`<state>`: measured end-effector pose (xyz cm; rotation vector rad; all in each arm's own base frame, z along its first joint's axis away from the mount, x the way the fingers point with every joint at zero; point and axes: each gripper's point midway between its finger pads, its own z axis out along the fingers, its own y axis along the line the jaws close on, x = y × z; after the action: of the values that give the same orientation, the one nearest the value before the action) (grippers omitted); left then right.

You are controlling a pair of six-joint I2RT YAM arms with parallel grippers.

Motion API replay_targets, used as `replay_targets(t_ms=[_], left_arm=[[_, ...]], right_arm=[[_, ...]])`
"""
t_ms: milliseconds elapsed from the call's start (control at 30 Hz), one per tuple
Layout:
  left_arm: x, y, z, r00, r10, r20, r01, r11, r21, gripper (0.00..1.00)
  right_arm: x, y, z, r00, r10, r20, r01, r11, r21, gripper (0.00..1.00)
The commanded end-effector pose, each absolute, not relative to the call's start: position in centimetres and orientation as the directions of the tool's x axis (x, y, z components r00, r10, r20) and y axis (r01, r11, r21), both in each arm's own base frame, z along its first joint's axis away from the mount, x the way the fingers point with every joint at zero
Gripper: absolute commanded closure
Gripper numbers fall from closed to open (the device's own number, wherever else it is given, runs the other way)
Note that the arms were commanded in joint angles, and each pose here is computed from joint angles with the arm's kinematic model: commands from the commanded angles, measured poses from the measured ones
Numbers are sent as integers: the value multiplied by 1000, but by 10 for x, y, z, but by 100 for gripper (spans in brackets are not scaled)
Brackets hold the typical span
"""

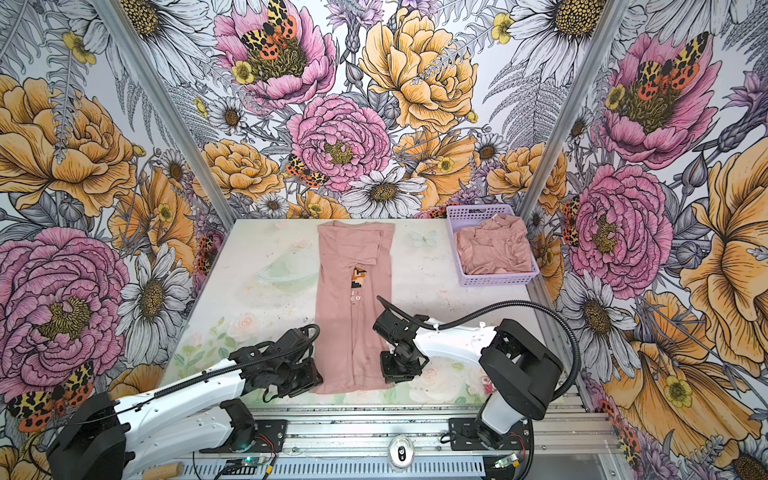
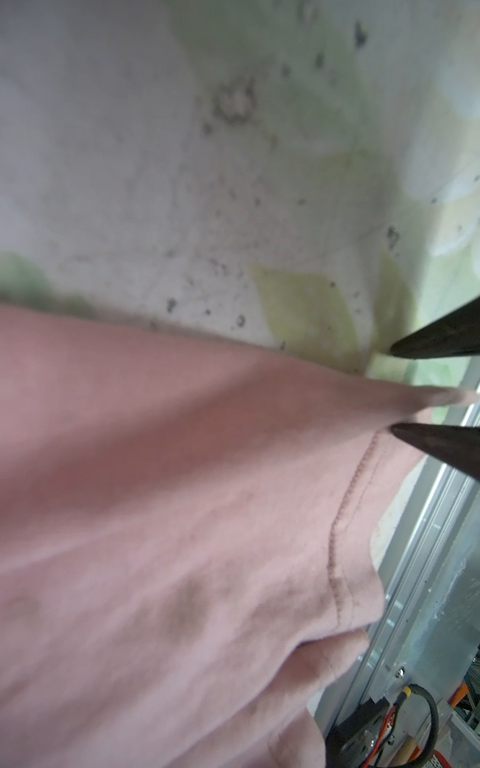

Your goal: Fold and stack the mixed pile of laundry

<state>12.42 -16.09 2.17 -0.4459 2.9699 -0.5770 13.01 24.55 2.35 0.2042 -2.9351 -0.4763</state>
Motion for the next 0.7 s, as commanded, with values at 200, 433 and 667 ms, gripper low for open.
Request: replay_targets(t_ms=[200, 433, 667], left_arm=[[98, -145, 0, -952, -300, 53, -302, 905, -300, 61], [98, -144, -4, -956, -288, 60, -293, 916, -275, 68], [99, -145, -4, -959, -275, 64, -282, 923, -264, 84]], right_arm=[[142, 256, 25, -978, -190, 89, -148, 926, 347, 64], [142, 258, 21, -975, -200, 93, -155, 922, 354, 69], [138, 255, 17, -977, -183, 106, -136, 926, 351, 93]])
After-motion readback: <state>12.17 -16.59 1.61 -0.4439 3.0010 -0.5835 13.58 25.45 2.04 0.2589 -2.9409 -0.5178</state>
